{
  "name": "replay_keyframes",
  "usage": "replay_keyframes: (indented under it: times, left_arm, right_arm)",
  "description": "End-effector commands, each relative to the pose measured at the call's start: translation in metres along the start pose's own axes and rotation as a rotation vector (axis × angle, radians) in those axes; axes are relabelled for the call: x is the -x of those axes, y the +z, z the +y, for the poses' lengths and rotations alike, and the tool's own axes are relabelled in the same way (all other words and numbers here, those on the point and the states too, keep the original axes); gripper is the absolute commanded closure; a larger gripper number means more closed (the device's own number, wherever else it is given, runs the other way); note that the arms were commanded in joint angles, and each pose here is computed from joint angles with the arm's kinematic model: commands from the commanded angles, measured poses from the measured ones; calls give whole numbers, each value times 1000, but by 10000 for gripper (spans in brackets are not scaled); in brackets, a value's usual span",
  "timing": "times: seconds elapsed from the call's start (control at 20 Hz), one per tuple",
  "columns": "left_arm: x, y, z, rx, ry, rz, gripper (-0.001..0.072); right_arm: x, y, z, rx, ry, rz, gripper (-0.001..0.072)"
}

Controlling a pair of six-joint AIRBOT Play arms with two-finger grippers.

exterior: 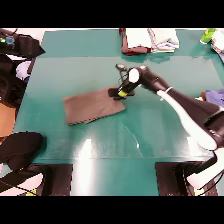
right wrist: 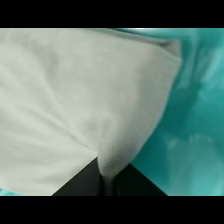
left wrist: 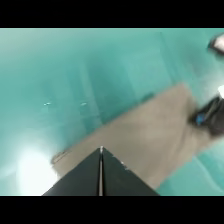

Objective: Fold the shirts.

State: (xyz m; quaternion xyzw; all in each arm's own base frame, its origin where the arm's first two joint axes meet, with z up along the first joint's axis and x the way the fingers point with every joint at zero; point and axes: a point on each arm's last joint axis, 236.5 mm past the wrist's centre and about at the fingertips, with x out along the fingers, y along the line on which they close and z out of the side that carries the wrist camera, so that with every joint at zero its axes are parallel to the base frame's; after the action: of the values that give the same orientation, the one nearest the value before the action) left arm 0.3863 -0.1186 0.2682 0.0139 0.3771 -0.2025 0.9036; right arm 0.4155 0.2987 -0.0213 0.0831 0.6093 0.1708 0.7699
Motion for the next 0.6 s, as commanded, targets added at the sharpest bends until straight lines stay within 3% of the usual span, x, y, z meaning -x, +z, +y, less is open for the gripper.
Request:
replay_keyframes:
  times: [0.0, 0.3, 0.55]
  left_arm:
    - [-10, -2, -41, -71, -75, 16, 675]
    - [-22, -2, -91, -154, -163, 12, 675]
    - [-26, 8, -99, -147, -177, -37, 675]
  right_arm:
    - [78, 40, -66, -9, -122, -146, 695]
    - [240, 46, -251, -246, -351, -338, 695]
    - [318, -5, -387, -501, -491, -409, 695]
